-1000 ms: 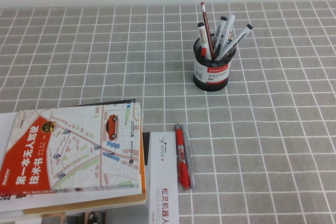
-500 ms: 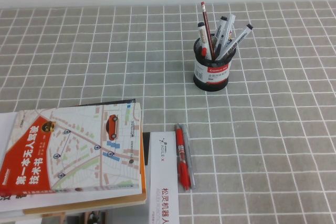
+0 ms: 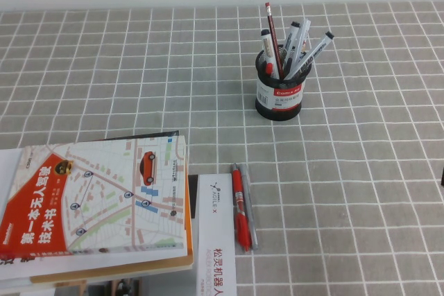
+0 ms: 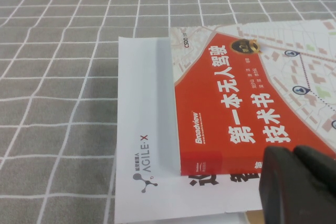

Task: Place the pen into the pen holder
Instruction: Pick up the pen on the table

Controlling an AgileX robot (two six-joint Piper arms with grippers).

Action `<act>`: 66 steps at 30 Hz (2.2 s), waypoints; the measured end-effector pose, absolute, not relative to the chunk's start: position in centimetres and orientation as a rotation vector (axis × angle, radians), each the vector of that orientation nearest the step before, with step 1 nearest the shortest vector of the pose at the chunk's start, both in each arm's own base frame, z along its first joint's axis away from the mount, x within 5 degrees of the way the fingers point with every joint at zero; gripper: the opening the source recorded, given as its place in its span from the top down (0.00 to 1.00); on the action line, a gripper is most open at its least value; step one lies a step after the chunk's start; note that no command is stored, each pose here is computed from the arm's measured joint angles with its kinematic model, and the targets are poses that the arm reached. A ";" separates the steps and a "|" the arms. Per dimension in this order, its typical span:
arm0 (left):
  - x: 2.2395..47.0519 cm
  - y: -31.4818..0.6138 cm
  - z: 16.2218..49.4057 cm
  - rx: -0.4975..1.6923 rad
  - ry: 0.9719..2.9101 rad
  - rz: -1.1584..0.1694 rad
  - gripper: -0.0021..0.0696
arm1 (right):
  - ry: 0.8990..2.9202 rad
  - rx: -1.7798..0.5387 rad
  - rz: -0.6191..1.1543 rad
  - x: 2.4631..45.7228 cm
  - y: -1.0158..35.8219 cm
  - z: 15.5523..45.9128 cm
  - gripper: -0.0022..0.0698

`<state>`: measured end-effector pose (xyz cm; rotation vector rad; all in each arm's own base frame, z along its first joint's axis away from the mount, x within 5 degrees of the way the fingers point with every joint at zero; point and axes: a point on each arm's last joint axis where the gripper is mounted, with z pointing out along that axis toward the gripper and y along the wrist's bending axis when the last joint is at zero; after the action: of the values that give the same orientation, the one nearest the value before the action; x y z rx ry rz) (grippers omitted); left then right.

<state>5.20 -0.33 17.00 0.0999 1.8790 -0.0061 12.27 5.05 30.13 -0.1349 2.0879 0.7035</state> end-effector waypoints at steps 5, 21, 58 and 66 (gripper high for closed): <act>5.2 -0.3 17.0 0.100 1.879 -0.006 0.98 | 2.490 -0.240 0.538 16.5 4.4 30.7 0.99; 5.2 -0.3 17.0 0.100 1.879 -0.006 0.98 | 2.927 -0.394 -0.098 23.5 7.4 27.9 0.99; 5.2 -0.3 17.0 0.100 1.879 -0.006 0.98 | 3.047 -0.633 0.237 31.7 25.1 20.7 0.53; 5.2 -0.3 17.0 0.100 1.879 -0.006 0.98 | 3.003 -0.553 0.318 33.2 26.5 20.4 0.59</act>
<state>5.20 -0.33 17.00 0.0999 1.8790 -0.0061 33.21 26.51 20.43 -0.5534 3.0031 0.3185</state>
